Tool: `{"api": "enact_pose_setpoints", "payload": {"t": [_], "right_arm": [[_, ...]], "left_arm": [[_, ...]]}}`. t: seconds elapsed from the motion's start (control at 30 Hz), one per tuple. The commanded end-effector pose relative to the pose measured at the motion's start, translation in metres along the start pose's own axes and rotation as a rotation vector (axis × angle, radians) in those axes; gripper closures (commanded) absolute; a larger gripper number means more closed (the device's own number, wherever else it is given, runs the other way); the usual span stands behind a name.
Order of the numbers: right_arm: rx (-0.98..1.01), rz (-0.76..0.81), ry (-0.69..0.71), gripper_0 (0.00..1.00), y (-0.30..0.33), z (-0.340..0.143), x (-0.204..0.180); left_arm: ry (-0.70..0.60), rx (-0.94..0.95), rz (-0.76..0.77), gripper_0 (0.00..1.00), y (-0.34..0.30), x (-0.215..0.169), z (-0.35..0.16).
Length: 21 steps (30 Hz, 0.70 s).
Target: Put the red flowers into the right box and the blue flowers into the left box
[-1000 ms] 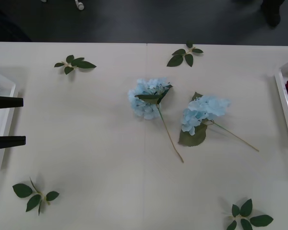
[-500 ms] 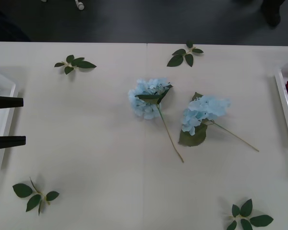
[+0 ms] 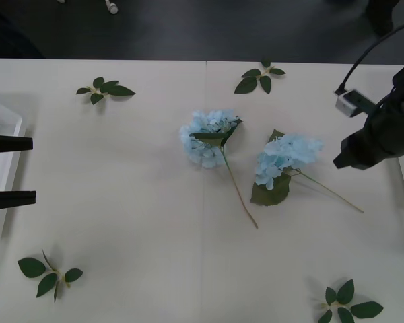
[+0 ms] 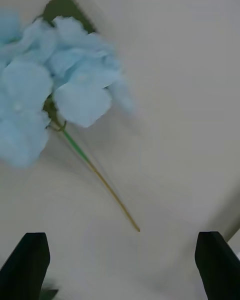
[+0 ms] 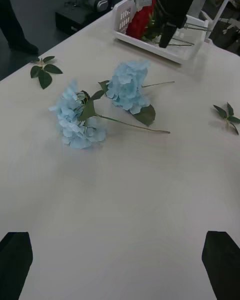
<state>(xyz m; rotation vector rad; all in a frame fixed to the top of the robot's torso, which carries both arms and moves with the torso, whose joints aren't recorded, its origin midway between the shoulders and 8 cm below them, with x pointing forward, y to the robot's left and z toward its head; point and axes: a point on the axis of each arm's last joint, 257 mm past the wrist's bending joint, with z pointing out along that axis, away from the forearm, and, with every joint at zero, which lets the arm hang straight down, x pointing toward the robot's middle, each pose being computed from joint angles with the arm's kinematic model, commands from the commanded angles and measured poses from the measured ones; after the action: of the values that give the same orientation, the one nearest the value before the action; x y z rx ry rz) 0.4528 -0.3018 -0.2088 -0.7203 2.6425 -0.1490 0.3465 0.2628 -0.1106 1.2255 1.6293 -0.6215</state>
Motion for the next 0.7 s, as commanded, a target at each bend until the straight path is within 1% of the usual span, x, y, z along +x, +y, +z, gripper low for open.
{"api": "enact_pose_setpoints", "payload": {"t": [0.03,0.1,0.23,0.4,0.7], "right_arm": [[0.005,-0.163,0.018,0.14,0.022,0.007,0.005],[-0.018,-0.251,0.034,0.15,0.034,0.013,0.009],[-0.032,-0.319,0.053,0.15,0.048,0.020,0.012],[0.013,-0.424,0.056,0.14,0.054,0.034,0.006],[0.028,-0.395,0.065,0.15,0.056,0.075,0.002]], "left_arm": [[0.005,-0.023,0.071,0.00,0.007,-0.009,-0.006],[0.005,-0.023,0.071,0.00,0.007,-0.009,-0.006],[0.005,-0.023,0.071,0.00,0.007,-0.009,-0.006],[0.005,-0.023,0.071,0.00,0.007,-0.009,-0.006],[0.005,-0.023,0.071,0.00,0.007,-0.009,-0.006]]}}
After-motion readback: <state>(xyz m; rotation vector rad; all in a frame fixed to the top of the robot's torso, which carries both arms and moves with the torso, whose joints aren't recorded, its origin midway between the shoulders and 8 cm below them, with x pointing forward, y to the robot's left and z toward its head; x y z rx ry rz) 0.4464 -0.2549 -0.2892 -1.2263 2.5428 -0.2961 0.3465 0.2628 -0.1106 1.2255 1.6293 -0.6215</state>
